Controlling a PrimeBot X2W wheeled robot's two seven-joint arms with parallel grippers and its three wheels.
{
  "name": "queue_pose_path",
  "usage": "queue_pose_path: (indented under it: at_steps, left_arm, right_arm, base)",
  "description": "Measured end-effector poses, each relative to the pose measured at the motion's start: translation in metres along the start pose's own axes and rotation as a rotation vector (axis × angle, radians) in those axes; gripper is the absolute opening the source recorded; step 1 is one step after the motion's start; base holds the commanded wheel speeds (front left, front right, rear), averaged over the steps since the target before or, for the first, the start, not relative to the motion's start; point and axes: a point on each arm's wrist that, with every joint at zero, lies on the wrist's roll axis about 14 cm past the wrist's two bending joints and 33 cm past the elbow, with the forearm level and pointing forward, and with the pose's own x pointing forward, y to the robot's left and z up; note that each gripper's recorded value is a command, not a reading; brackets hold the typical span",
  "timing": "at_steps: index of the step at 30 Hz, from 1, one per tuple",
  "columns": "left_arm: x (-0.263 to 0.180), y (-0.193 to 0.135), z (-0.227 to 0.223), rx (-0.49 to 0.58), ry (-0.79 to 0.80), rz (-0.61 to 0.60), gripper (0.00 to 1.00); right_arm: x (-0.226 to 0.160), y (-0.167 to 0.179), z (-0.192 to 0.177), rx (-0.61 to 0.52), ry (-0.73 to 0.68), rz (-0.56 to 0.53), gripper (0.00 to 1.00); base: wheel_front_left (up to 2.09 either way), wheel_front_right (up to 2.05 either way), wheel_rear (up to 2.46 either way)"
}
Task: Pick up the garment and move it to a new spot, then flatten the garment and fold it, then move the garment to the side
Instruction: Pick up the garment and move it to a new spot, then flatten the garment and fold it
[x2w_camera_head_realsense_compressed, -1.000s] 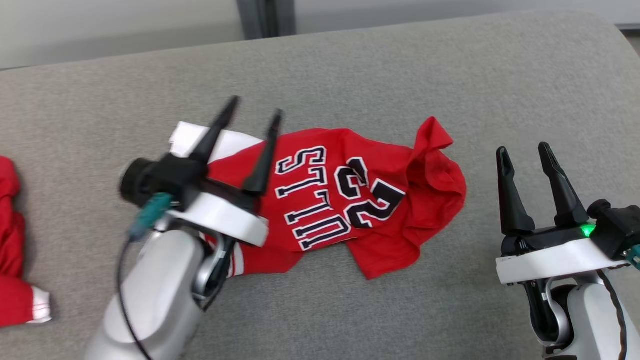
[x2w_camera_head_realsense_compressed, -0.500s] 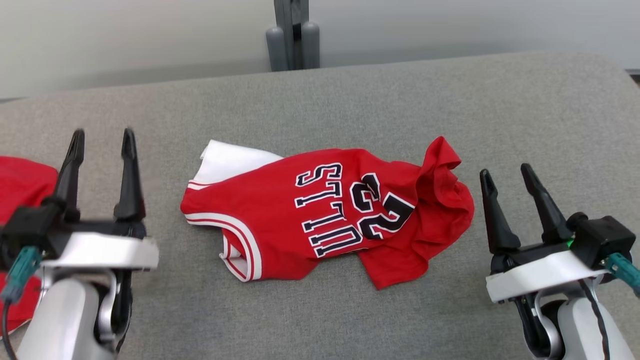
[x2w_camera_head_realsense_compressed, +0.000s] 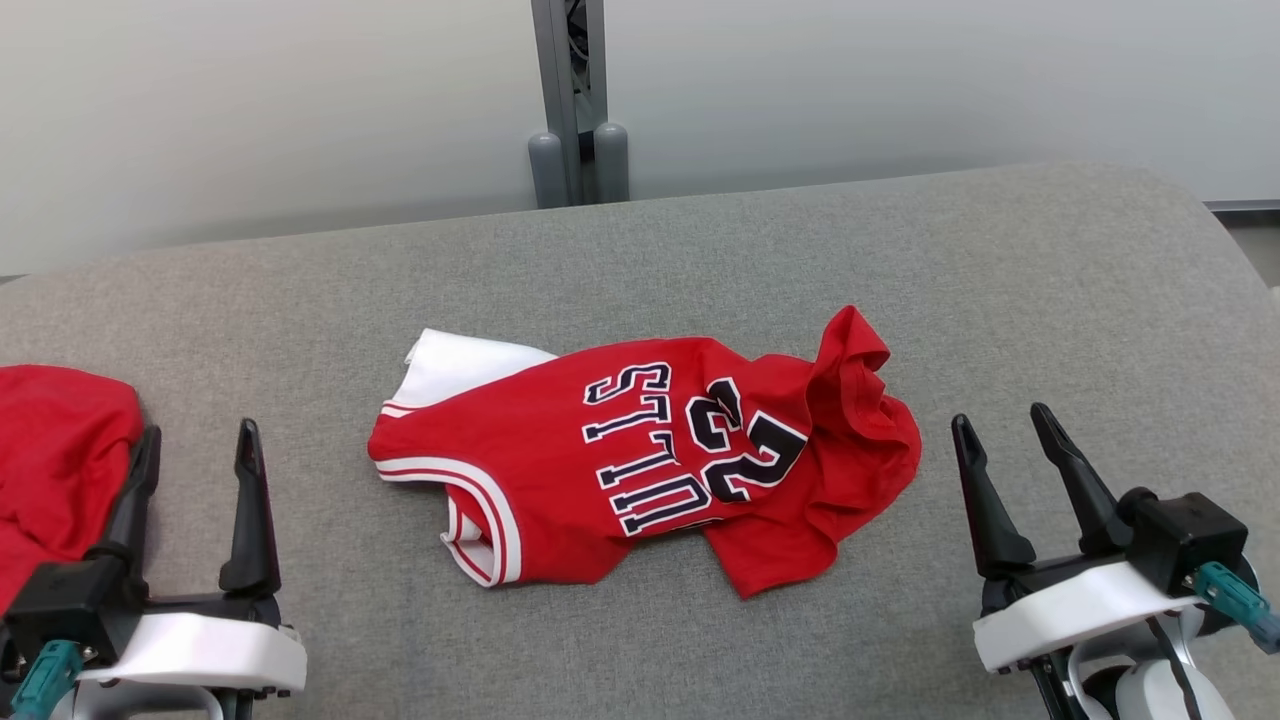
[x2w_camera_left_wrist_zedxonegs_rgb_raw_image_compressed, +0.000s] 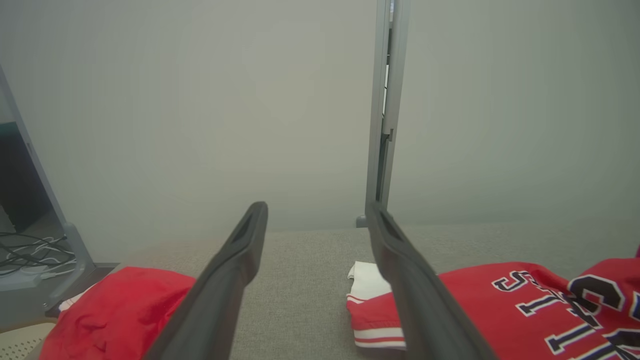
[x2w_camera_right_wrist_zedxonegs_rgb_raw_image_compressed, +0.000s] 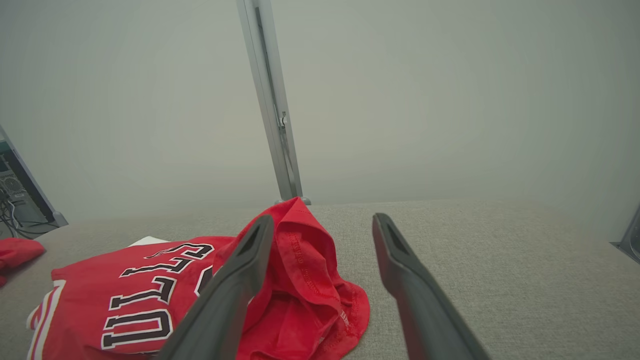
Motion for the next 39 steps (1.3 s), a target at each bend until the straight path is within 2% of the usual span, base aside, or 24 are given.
queue_pose_path:
  at_steps: [8, 26, 34, 39]
  left_arm:
    - [-0.013, -0.001, 0.000, -0.007, 0.031, 0.002, 1.00]
    - [-0.015, -0.011, 0.000, -0.015, 0.046, -0.029, 1.00]
    - [0.032, -0.044, 0.019, -0.033, -0.002, -0.158, 1.00]
    - [0.077, -0.064, -0.005, -0.038, 0.110, -0.248, 1.00]
  right_arm:
    - [-0.007, 0.001, 0.005, -0.003, -0.004, -0.002, 1.00]
    - [-0.005, 0.004, 0.007, -0.001, -0.010, 0.008, 1.00]
    - [0.003, 0.006, 0.002, 0.008, 0.005, 0.018, 1.00]
    - [0.008, 0.001, -0.001, 0.008, 0.012, 0.009, 1.00]
  base:
    - [0.00, 0.00, 0.00]
    - [0.00, 0.00, 0.00]
    - [0.00, 0.00, 0.00]
    - [0.00, 0.00, 0.00]
